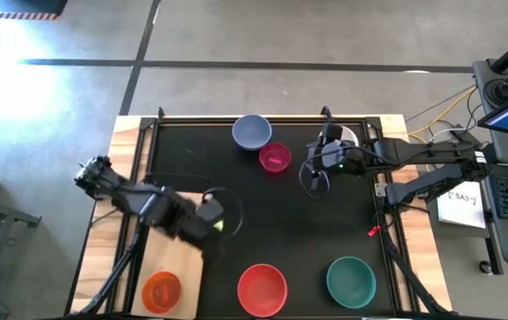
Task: Place and stack bowls onto a shelf
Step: Stack the yellow bowl on the light orange bowl on the shelf
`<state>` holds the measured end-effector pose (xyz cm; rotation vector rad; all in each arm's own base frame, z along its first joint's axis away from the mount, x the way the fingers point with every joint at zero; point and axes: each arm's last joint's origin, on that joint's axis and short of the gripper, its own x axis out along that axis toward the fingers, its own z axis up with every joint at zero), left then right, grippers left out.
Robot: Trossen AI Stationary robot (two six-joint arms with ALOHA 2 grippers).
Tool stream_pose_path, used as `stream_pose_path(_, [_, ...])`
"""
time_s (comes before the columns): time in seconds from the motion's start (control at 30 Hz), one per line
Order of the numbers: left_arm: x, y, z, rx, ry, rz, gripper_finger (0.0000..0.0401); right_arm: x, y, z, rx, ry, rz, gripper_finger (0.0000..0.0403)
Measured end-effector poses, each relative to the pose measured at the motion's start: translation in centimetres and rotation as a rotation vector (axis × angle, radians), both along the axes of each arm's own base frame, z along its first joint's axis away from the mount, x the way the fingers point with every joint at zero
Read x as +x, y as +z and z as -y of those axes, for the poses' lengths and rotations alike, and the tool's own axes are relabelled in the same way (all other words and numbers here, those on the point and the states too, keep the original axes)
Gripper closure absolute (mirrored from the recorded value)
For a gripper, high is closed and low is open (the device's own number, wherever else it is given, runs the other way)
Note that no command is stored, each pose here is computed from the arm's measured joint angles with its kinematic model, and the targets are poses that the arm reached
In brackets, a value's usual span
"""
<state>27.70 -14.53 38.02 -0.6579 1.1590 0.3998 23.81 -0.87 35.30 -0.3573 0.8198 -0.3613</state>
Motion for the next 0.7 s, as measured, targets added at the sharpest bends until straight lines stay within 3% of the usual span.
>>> stream_pose_path(0.33, [-2.7, -0.3, 4.6, -0.188, 0.306, -0.058, 0.0401, 0.0, -2.6, 0.0, 0.009, -0.011, -0.062, 0.0168])
stream_pose_path(0.57, [-3.3, -1.8, 7.6, -0.291, 0.383, -0.195, 0.0401, 0.2, -4.7, 0.0, 0.018, -0.021, -0.073, 0.0168])
stream_pose_path(0.7, [-3.5, -3.2, 9.5, -0.31, 0.348, -0.313, 0.0401, 0.1, -5.7, 0.0, 0.035, -0.042, -0.087, 0.0168])
